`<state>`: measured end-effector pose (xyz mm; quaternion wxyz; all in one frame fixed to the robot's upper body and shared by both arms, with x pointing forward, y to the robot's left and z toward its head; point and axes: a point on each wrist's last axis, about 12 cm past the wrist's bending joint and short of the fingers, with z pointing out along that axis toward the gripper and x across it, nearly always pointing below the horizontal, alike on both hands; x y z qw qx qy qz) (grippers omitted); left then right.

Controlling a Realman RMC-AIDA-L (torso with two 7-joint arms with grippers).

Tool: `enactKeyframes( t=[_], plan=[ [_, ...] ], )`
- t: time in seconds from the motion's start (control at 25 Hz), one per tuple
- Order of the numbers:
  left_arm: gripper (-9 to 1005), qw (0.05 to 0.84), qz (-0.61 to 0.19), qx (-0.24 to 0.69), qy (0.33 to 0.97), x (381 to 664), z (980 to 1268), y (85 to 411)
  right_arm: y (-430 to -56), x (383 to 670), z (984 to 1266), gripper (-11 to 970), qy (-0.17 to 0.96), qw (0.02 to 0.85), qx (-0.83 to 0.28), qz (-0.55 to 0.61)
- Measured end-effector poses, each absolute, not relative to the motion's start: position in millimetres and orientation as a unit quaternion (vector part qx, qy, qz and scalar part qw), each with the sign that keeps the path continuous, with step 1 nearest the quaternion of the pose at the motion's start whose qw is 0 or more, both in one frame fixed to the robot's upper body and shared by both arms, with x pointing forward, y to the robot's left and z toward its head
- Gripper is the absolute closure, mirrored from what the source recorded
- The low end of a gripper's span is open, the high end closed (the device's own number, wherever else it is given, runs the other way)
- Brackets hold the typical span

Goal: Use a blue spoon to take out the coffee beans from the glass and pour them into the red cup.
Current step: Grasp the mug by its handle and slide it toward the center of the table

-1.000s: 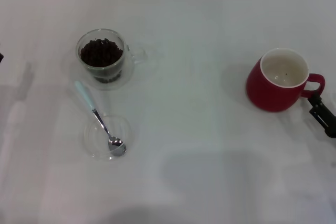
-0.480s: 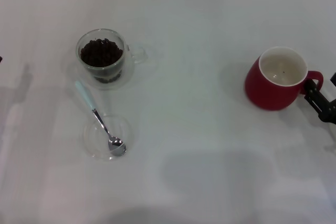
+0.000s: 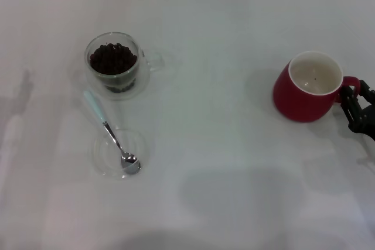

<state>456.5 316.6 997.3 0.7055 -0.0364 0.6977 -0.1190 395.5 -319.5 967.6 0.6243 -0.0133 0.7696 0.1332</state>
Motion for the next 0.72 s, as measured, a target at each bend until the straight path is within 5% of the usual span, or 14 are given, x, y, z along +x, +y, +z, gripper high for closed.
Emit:
enactKeyframes(
  t=[0.72],
  plan=[
    [121,0.71,-0.111,-0.04,0.694,460,1000,321,-314,408,968,776,0.773,0.618,-0.018,0.144]
  ],
)
